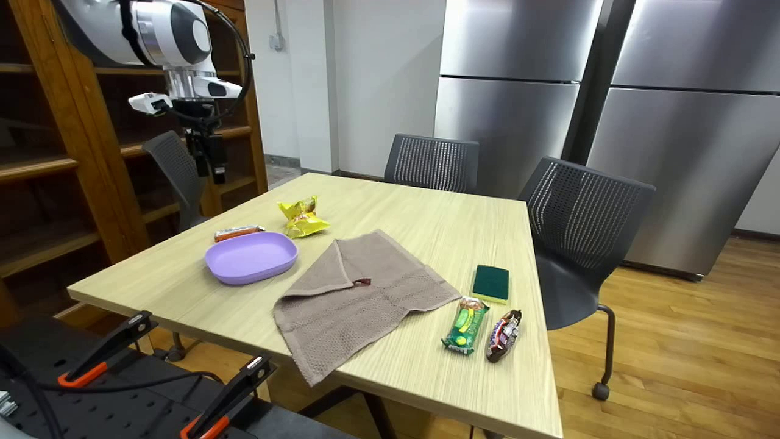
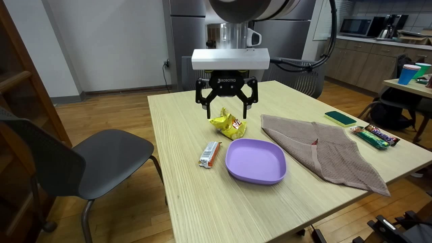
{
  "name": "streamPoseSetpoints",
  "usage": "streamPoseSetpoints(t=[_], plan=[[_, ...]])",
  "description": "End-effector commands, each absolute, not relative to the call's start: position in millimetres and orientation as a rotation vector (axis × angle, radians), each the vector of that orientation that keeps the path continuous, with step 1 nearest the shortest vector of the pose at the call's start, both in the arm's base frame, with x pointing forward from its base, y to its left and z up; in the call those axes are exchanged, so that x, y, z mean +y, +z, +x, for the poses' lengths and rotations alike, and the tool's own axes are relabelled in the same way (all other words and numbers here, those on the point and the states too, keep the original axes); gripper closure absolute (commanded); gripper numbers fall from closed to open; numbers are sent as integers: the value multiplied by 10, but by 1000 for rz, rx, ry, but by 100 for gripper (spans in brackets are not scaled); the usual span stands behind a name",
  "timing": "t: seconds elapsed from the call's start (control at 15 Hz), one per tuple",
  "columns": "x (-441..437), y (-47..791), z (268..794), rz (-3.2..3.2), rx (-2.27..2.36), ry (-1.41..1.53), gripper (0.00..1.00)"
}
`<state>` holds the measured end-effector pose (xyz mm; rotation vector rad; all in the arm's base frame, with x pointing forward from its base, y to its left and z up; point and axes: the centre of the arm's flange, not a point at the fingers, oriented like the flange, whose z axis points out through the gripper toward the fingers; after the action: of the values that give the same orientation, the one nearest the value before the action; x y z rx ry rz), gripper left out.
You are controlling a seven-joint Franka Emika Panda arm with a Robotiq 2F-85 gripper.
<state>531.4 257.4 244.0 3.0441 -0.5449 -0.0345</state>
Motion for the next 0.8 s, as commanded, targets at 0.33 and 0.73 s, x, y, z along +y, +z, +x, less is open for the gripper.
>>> streamPoseSetpoints(t=[0.33, 0.73], plan=[[2589, 2446, 5347, 3046, -547, -30, 0], [2583, 2435, 5356, 3049, -536, -24, 0]])
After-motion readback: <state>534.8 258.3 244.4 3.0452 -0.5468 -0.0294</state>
